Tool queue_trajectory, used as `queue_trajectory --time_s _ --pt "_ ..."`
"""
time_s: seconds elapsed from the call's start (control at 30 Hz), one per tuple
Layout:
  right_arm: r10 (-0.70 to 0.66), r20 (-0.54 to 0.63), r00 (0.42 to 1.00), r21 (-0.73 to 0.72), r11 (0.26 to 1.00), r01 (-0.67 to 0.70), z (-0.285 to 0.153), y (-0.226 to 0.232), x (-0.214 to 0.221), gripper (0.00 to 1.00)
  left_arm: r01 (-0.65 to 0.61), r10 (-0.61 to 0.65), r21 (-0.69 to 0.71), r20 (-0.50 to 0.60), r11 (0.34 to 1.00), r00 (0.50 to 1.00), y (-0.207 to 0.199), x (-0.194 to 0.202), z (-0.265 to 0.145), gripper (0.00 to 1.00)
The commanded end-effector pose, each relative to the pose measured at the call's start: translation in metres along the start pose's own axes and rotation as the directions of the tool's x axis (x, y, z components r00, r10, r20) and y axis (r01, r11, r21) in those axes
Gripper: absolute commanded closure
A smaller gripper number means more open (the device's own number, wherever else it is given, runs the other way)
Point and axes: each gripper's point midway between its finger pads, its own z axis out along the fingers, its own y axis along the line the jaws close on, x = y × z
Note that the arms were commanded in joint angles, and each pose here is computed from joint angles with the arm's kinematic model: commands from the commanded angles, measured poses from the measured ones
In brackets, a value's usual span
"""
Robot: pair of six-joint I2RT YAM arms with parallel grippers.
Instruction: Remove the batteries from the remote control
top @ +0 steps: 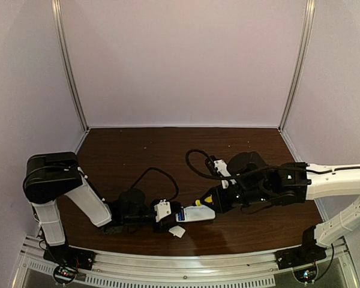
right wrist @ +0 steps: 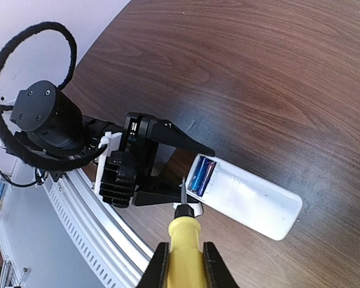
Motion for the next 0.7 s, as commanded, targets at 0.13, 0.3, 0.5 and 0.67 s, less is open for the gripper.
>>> queue_trajectory --time_s 0.13,0.3,0.5,0.67 --pt "0.033 0.023 0.999 0.036 0.999 -0.034 0.016 -0.004 0.001 1.00 -0.024 0.027 -0.039 0.080 0.999 0.996 0.009 -0.018 0.003 0.76" --pt "0.035 0.011 0.999 0.106 0.994 -0.036 0.026 -0.012 0.004 1.00 -0.022 0.026 -0.047 0.078 0.999 0.997 0.011 -0.018 0.003 0.76" --pt "0.037 0.024 0.999 0.147 0.988 -0.041 0.031 -0.016 0.001 1.00 -0.022 0.026 -0.048 0.074 0.999 0.997 0.011 -0.017 0.003 0.76" --pt "0.034 0.026 0.999 0.163 0.986 -0.038 0.035 -0.016 -0.001 1.00 -0.020 0.024 -0.047 0.074 0.999 0.997 0.011 -0.017 0.004 0.76"
